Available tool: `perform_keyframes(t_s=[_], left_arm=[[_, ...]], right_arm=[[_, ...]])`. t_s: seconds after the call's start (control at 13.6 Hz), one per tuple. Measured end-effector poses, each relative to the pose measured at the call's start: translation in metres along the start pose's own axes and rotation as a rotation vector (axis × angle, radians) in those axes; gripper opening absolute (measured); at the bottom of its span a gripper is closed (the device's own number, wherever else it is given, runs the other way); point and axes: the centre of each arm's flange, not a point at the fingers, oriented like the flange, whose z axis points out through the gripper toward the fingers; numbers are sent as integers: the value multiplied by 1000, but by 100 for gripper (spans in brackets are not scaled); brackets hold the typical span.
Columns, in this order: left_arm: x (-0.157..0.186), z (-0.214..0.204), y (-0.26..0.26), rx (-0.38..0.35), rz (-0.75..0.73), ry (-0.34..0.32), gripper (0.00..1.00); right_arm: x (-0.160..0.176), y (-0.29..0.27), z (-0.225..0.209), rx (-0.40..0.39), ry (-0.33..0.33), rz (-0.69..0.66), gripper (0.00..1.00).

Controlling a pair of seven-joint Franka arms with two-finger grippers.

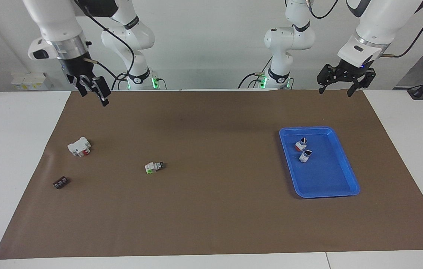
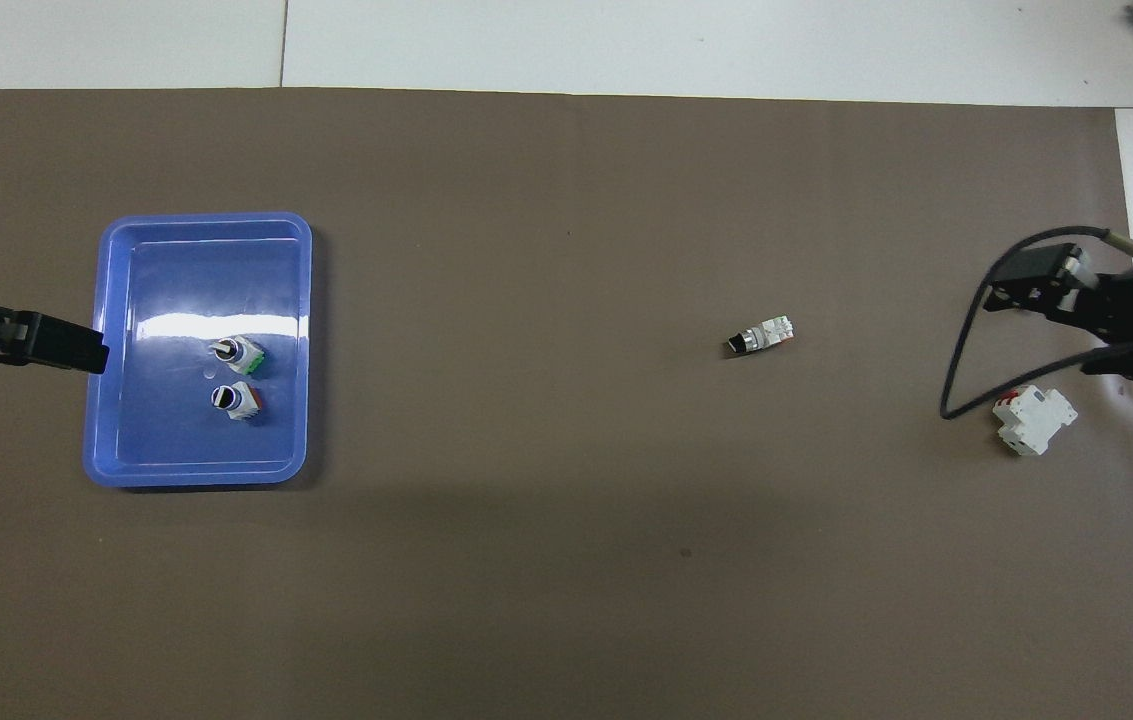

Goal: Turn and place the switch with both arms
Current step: 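Reach the right gripper toward the small white switch mid-table, then grasp the small white switch with the right gripper and lift it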

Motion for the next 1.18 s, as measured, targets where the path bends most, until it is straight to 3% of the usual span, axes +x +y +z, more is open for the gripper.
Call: perform_keyframes(t_s=[0.52, 0.81, 1.18], left_arm=[[-2, 0, -19, -1, -36, 0, 100], [-2, 0, -18, -1, -35, 0, 100], [-2, 0, -18, -1, -35, 0, 100]], right_arm=[[-30, -73, 169, -7, -30, 329, 100], [-24, -77, 259, -9, -33, 380, 99], [-28, -69, 300, -32, -48, 402, 96]])
